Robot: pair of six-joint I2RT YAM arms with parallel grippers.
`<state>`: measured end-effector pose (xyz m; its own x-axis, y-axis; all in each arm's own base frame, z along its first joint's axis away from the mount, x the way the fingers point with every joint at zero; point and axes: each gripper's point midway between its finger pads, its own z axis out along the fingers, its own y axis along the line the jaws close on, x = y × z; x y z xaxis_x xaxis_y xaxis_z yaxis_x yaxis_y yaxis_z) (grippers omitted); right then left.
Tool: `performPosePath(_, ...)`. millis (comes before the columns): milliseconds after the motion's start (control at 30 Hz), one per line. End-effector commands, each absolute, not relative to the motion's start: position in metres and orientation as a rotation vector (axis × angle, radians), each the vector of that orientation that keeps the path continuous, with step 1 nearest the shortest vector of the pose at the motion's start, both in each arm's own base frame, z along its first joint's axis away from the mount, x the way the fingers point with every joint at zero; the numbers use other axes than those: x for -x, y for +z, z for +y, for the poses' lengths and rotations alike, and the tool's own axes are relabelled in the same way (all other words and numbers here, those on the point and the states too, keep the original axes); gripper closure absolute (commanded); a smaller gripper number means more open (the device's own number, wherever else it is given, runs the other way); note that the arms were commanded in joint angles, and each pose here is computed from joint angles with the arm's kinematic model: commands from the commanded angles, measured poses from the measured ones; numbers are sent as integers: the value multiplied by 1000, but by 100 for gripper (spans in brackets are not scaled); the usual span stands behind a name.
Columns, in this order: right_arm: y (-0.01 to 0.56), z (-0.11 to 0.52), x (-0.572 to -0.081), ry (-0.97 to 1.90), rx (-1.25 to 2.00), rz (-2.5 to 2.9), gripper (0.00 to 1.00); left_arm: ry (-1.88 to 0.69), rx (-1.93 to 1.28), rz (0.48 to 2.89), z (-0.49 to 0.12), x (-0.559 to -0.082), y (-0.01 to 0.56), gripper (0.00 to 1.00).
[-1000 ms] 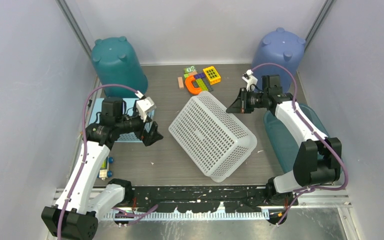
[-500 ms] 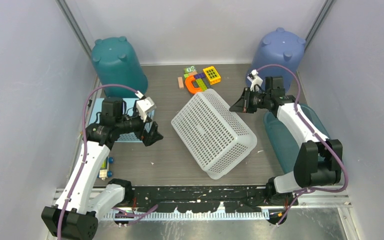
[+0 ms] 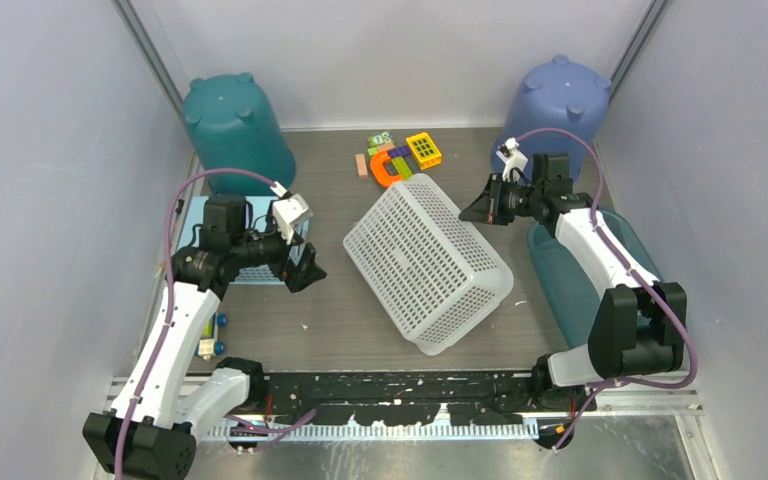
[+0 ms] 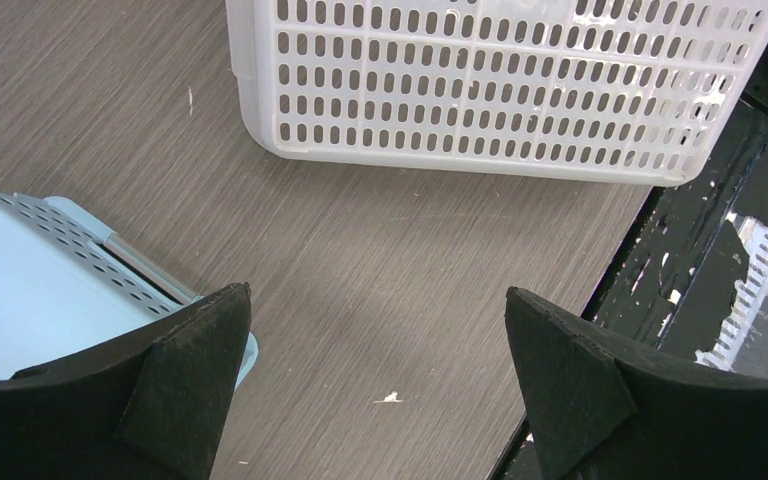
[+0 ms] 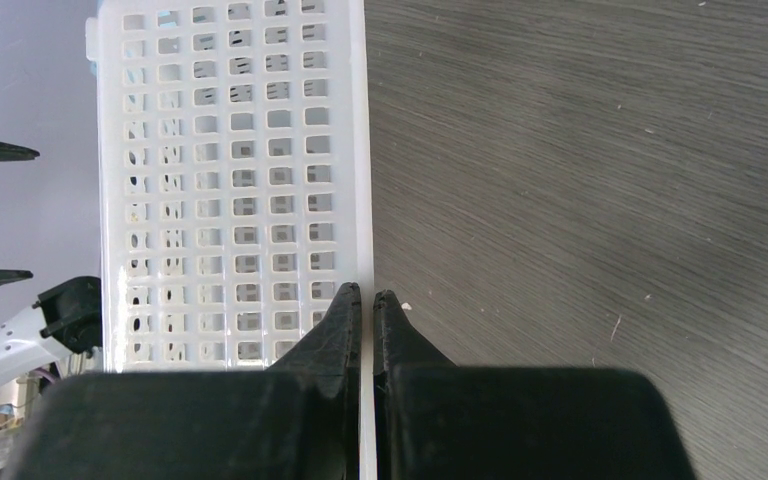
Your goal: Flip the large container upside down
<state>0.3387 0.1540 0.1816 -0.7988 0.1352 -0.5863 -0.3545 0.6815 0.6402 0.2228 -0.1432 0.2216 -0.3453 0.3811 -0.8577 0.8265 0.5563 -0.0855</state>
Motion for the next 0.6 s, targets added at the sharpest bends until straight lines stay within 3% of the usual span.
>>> performPosePath(0,207,156,-337,1051,212,2179,99,-686,-994,1918,-146,-221,223,0)
performPosePath(367,212,161,-331,1037,273,2142,99,-697,-979,1967,-147,-231,214,0)
performPosePath(567,206,156,-335,987,257,2150,99,-531,-976,2068,-140,-257,195,0)
